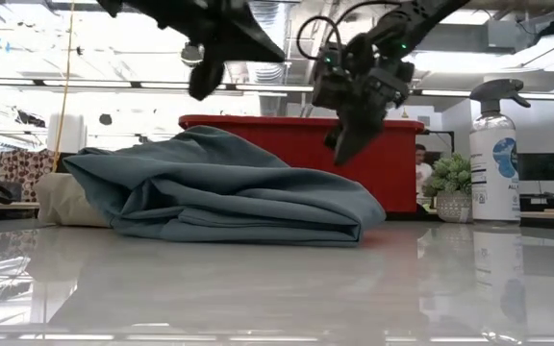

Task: Fold Laundry from Bin
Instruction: Fold the blue pants in the red bin

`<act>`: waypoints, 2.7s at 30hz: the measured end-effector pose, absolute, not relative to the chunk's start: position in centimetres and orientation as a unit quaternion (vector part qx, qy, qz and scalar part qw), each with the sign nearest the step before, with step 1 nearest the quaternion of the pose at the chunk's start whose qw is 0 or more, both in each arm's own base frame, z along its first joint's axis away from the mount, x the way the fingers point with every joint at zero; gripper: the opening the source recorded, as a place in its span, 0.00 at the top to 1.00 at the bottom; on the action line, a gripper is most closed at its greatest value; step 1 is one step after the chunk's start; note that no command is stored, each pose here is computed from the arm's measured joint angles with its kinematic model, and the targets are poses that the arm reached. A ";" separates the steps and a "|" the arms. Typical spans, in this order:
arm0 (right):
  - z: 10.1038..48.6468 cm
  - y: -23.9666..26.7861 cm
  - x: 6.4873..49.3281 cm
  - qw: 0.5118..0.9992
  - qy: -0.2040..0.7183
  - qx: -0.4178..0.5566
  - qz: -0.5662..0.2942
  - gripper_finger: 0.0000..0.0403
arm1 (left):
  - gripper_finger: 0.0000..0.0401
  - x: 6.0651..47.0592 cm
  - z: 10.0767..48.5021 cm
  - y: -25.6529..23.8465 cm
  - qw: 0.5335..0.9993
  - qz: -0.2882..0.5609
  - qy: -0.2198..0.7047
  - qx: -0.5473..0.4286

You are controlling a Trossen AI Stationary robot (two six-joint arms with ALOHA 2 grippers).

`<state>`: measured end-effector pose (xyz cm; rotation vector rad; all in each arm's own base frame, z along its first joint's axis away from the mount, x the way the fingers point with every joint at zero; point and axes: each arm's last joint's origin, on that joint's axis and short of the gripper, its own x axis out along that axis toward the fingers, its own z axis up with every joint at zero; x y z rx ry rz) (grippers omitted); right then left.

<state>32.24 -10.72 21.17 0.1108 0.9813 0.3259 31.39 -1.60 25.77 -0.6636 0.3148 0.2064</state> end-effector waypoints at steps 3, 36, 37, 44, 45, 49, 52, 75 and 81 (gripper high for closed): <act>20.5 -10.9 31.7 0.870 0.466 0.058 0.147 0.96 | 1.00 32.9 24.2 -0.7 0.932 0.093 0.151 -0.316; 17.0 -10.0 31.8 0.895 0.425 0.024 0.131 0.95 | 1.00 40.5 17.2 -1.7 0.889 0.134 0.338 -0.277; 17.0 -10.0 31.8 0.898 0.421 0.023 0.129 0.95 | 1.00 40.5 17.2 -1.7 0.889 0.134 0.338 -0.277; 16.6 -10.1 32.1 0.900 0.421 0.012 0.114 0.95 | 1.00 40.5 17.2 -2.0 0.889 0.117 0.342 -0.283; 16.5 -10.2 32.1 0.899 0.424 0.009 0.108 0.95 | 1.00 40.6 17.2 -2.1 0.889 0.109 0.342 -0.286; 16.1 -10.9 32.2 0.901 0.424 0.004 0.088 0.95 | 1.00 40.5 17.2 -2.8 0.885 0.078 0.353 -0.293; 15.9 -11.2 32.2 0.901 0.426 0.006 0.083 0.95 | 1.00 40.4 17.2 -3.2 0.885 0.080 0.358 -0.288; 16.0 -12.1 31.9 0.905 0.419 0.016 0.074 0.95 | 1.00 41.6 17.1 -2.4 0.901 0.185 0.350 -0.179; 16.0 -12.1 31.9 0.905 0.419 0.016 0.074 0.95 | 1.00 41.4 17.0 -3.0 0.897 0.180 0.361 -0.181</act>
